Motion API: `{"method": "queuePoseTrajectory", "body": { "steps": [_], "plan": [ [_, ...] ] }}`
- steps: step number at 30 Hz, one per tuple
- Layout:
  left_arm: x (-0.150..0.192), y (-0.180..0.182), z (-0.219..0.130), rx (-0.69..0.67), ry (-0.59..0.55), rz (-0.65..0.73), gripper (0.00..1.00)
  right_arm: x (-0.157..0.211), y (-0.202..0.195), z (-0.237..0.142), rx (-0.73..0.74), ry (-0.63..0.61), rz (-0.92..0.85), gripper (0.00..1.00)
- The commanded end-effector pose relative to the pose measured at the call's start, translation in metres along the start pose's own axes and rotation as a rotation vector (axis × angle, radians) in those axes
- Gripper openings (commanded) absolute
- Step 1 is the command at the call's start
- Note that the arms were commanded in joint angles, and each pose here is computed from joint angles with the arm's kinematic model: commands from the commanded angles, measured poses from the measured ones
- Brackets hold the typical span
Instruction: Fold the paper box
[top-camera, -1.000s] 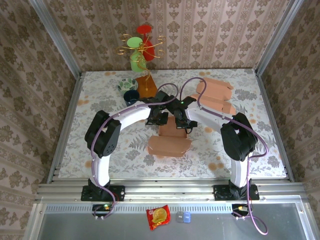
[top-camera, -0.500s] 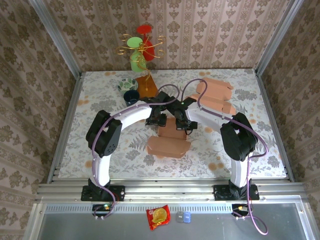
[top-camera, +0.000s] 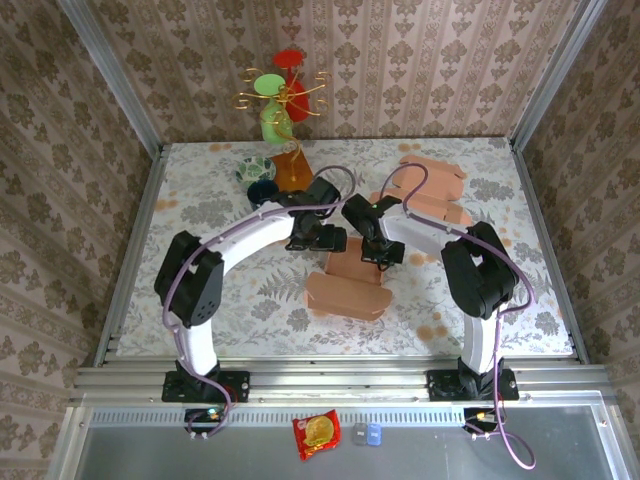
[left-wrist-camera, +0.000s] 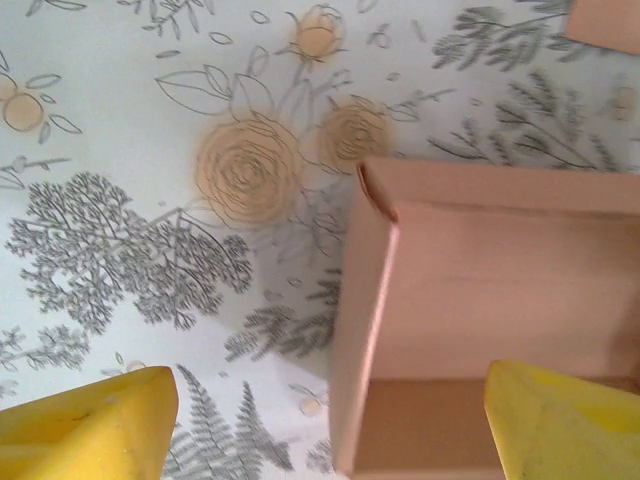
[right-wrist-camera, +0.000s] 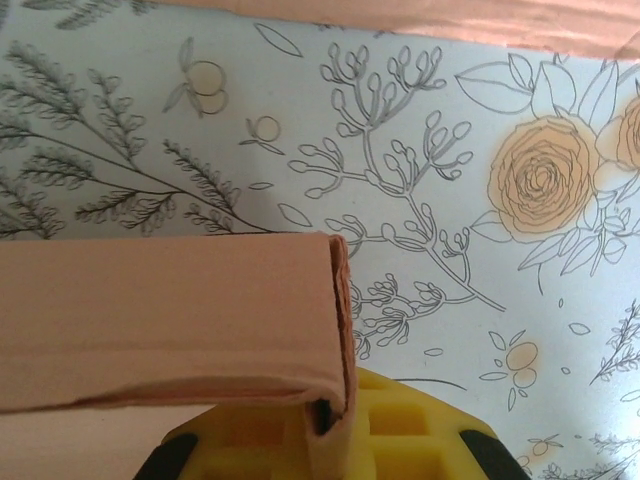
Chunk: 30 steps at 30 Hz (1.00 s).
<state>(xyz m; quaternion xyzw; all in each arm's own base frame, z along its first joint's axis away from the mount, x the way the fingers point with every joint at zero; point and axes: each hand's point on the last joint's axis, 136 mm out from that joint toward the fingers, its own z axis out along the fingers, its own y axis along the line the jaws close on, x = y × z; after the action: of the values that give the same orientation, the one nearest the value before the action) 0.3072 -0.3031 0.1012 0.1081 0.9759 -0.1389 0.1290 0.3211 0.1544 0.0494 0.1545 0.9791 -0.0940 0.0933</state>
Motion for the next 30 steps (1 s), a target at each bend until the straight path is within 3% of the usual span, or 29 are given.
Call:
{"method": "queuePoseTrajectory", "body": {
  "steps": [1,11,18,23,26,30],
  "plan": [
    [-0.011,-0.006,-0.025,0.072,-0.056,-0.05,0.8,0.01,-0.01,0.013,0.037,0.061,0.084,0.0],
    [-0.032,0.03,-0.073,0.075,-0.174,-0.119,0.73,0.04,-0.035,0.015,0.027,0.258,0.551,0.0],
    [-0.015,0.057,-0.082,0.051,-0.156,-0.121,0.7,0.064,-0.026,0.008,0.059,0.444,0.805,0.0],
    [0.008,0.068,-0.079,0.048,-0.118,-0.137,0.65,0.081,-0.009,0.013,0.006,0.534,1.013,0.0],
    [0.02,0.075,-0.071,0.061,-0.098,-0.18,0.59,0.083,0.006,0.013,-0.063,0.569,1.1,0.0],
    [0.031,0.076,-0.057,0.127,-0.084,-0.245,0.4,0.082,0.013,0.011,-0.1,0.577,1.121,0.01]
  ]
}}
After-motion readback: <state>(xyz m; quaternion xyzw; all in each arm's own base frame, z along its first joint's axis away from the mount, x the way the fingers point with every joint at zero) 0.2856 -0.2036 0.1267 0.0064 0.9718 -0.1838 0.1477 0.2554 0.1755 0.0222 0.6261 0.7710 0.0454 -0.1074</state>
